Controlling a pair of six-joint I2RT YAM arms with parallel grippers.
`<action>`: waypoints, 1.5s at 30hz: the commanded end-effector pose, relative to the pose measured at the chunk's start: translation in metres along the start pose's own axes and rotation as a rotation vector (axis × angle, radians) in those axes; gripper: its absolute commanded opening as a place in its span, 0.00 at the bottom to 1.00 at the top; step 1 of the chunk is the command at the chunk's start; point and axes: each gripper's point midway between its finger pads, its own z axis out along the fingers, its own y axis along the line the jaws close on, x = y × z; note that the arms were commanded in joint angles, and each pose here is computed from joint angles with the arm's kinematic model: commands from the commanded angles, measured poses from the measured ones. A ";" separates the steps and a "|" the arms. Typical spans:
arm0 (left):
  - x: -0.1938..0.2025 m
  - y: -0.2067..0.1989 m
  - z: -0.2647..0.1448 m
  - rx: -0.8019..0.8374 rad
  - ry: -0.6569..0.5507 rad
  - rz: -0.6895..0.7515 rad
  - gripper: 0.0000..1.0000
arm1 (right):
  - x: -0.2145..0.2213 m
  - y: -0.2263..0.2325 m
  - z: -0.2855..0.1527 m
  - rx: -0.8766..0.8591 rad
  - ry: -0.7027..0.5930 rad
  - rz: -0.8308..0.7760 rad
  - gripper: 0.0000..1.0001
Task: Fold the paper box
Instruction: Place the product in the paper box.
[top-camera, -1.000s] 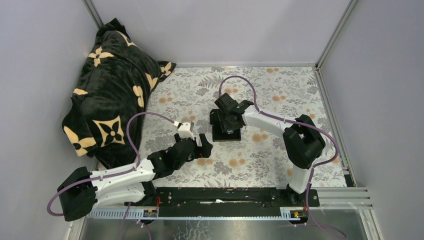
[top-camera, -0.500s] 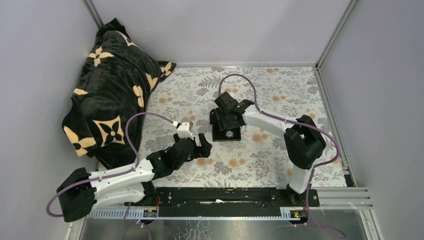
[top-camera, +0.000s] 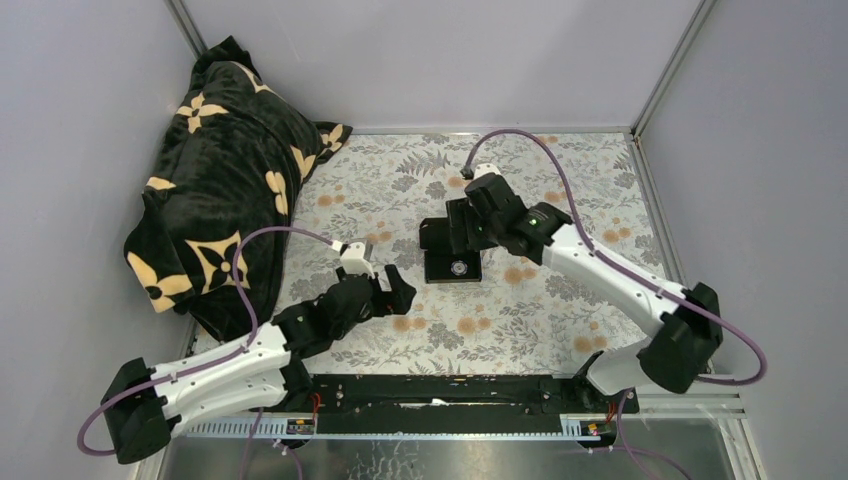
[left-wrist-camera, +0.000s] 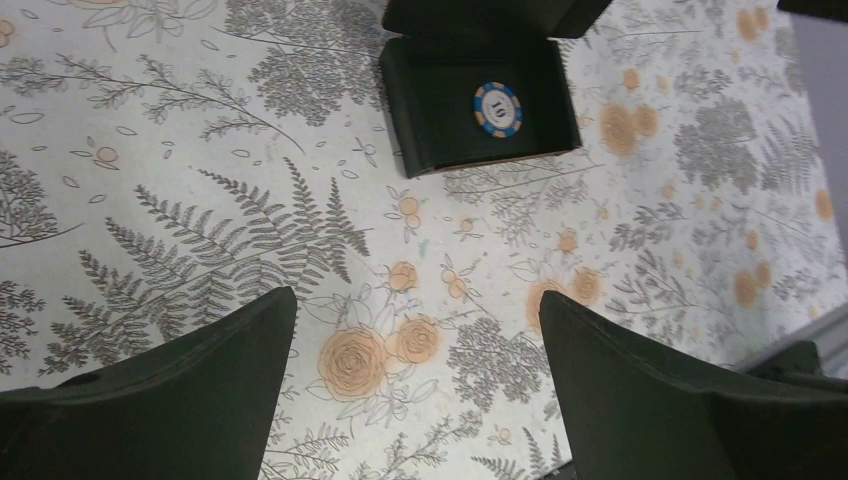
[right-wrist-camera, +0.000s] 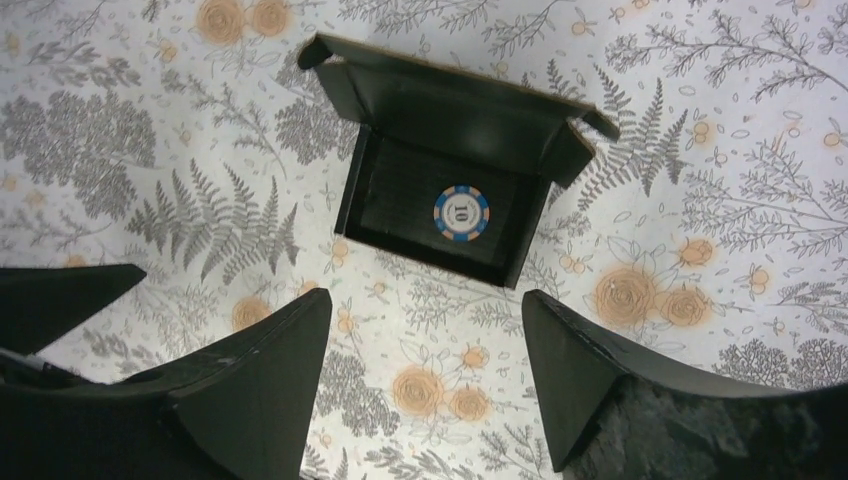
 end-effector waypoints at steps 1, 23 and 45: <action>-0.001 -0.010 -0.013 0.067 0.026 -0.023 0.99 | 0.010 0.010 -0.031 -0.107 0.001 -0.006 0.79; -0.053 -0.032 -0.033 0.058 -0.023 0.132 0.98 | 0.033 -0.012 -0.057 -0.115 -0.033 -0.105 0.84; -0.123 -0.028 0.053 0.009 -0.102 0.278 0.68 | -0.002 -0.078 0.038 -0.051 0.004 -0.203 0.59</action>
